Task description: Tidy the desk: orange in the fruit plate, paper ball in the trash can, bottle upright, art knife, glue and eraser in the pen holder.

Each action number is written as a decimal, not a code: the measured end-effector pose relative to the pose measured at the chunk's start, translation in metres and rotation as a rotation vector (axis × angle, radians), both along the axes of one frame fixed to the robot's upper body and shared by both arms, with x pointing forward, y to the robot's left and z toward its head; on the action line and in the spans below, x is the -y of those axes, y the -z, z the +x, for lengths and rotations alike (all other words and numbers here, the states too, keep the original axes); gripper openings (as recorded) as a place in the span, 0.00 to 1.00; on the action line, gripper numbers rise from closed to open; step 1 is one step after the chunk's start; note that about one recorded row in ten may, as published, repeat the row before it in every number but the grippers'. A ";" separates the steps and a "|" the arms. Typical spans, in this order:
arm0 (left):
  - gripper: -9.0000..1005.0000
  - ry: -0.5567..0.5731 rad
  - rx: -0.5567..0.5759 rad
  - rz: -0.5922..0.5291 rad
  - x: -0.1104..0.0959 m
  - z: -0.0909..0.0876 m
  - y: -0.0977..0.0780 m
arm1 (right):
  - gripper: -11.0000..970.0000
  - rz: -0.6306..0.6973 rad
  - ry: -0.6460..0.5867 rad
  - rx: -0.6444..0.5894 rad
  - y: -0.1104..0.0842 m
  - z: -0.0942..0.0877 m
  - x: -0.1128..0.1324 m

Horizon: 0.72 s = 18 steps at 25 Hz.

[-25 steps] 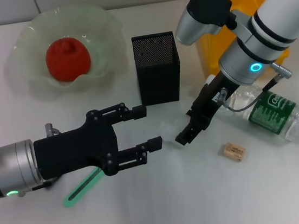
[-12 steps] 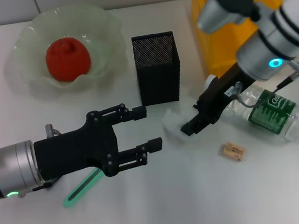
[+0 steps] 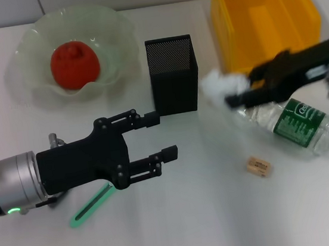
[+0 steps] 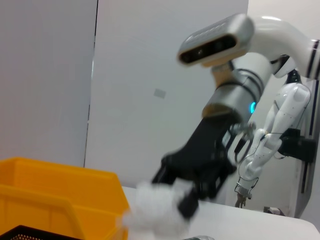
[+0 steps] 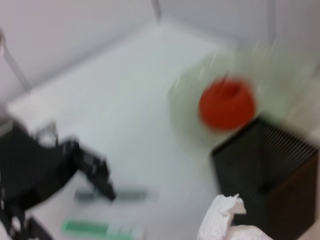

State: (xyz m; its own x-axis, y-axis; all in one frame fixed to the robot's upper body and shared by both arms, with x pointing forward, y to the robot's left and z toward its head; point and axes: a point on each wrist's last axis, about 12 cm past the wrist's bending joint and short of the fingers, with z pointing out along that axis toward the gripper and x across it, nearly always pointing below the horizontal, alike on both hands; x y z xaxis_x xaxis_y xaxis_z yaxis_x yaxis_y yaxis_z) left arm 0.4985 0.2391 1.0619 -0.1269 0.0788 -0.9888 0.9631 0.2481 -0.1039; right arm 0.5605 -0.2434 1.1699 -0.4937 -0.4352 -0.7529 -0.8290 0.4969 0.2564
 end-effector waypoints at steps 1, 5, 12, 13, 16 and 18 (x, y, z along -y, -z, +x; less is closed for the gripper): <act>0.66 0.000 0.000 0.002 0.000 0.000 0.000 | 0.54 0.022 0.015 0.029 -0.002 -0.003 0.007; 0.66 -0.001 0.000 0.005 0.001 0.001 0.000 | 0.54 0.117 0.142 0.184 -0.011 -0.013 0.044; 0.65 -0.006 0.000 0.010 0.001 0.002 0.001 | 0.54 0.118 0.350 0.326 -0.015 -0.008 0.086; 0.65 -0.006 0.000 0.010 0.001 0.002 0.001 | 0.54 0.118 0.350 0.326 -0.015 -0.008 0.086; 0.65 -0.007 0.000 0.011 0.001 0.002 0.001 | 0.54 0.091 0.388 0.360 -0.011 0.000 0.090; 0.65 -0.008 0.001 0.012 0.001 0.002 0.001 | 0.54 0.076 0.403 0.366 -0.007 0.005 0.090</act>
